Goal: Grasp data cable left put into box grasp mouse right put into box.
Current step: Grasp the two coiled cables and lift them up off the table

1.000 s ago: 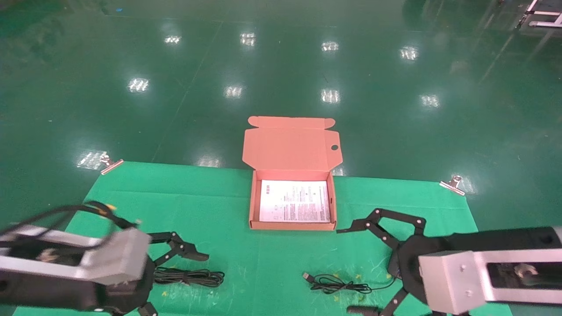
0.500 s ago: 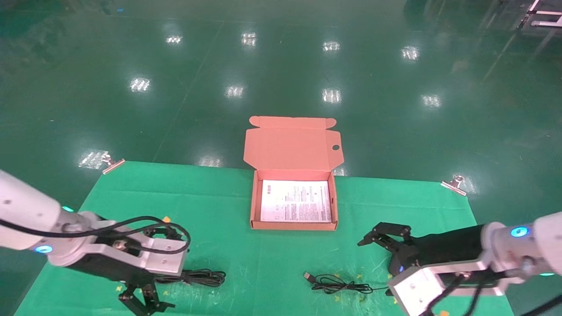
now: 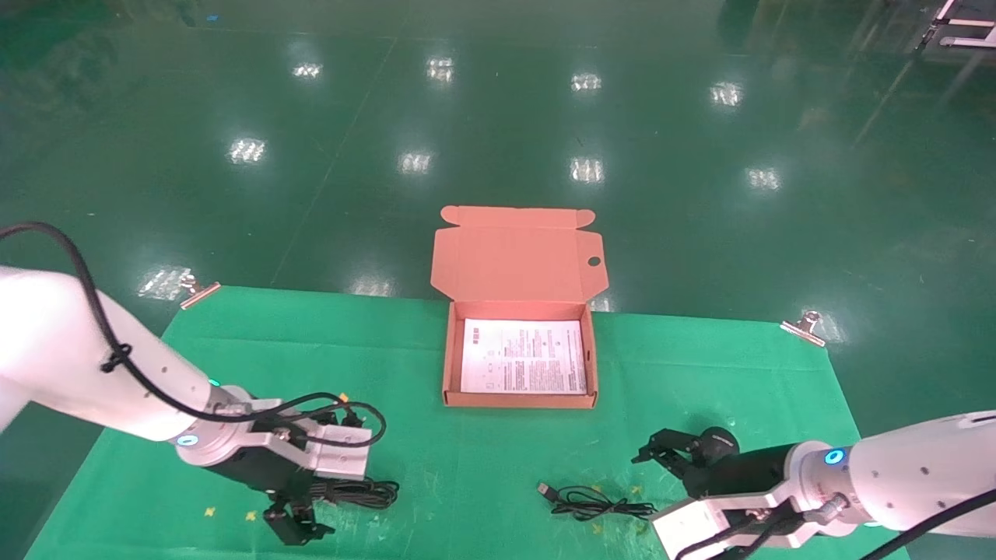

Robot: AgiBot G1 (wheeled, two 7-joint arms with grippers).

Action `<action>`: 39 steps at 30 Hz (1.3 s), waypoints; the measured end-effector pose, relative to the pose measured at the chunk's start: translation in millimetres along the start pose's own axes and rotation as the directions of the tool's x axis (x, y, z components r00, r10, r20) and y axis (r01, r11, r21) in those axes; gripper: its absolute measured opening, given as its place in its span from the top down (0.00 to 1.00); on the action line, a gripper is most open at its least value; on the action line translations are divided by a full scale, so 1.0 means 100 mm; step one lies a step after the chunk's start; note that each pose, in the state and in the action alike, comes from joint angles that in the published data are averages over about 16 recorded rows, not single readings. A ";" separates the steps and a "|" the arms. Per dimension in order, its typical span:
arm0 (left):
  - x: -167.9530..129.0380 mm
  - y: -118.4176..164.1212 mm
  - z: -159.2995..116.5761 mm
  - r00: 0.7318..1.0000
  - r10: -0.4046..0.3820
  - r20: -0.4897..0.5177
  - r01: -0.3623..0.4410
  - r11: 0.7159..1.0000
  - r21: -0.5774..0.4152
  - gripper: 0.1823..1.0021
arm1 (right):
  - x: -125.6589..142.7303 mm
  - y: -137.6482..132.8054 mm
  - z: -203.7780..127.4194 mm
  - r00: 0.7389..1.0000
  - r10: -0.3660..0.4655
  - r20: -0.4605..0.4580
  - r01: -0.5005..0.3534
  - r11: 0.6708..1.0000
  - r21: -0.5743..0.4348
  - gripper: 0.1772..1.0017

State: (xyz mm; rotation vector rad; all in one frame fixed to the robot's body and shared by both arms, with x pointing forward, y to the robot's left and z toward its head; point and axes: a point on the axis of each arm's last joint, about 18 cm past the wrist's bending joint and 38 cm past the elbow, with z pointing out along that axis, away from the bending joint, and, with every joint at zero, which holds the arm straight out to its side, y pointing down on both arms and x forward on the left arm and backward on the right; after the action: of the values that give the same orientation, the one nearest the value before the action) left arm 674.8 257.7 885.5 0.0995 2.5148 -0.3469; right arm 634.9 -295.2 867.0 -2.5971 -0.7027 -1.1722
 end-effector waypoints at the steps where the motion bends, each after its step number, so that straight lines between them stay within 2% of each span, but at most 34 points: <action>1: -0.01 0.01 0.05 1.000 -0.012 -0.001 0.012 1.000 0.003 0.00 | -0.01 0.01 0.05 1.000 0.022 0.004 -0.022 1.000 0.001 0.00; 7: -0.08 0.10 0.29 0.998 -0.068 -0.007 0.068 0.998 0.005 0.00 | -0.02 0.07 0.33 0.991 0.132 0.018 -0.132 0.991 0.009 0.00; 11: -0.10 0.17 0.39 0.996 -0.087 -0.007 0.086 0.996 -0.009 0.00 | -0.01 0.12 0.50 0.988 0.156 0.019 -0.156 0.988 0.002 0.00; 24: -0.14 0.38 0.52 0.992 -0.121 0.018 0.122 0.990 -0.071 0.00 | 0.01 0.19 0.83 0.992 0.128 -0.002 -0.128 0.991 -0.036 0.00; 39: -0.16 0.45 0.52 0.989 -0.143 0.034 0.146 0.986 -0.084 0.05 | 0.02 0.22 0.90 0.993 0.120 -0.009 -0.120 0.991 -0.051 0.05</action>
State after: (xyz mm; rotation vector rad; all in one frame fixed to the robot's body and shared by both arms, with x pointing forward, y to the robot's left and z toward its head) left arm 723.2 287.2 842.9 -0.1217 2.5112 -0.2954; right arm 705.3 -280.0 808.8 -2.6355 -0.5134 -1.1763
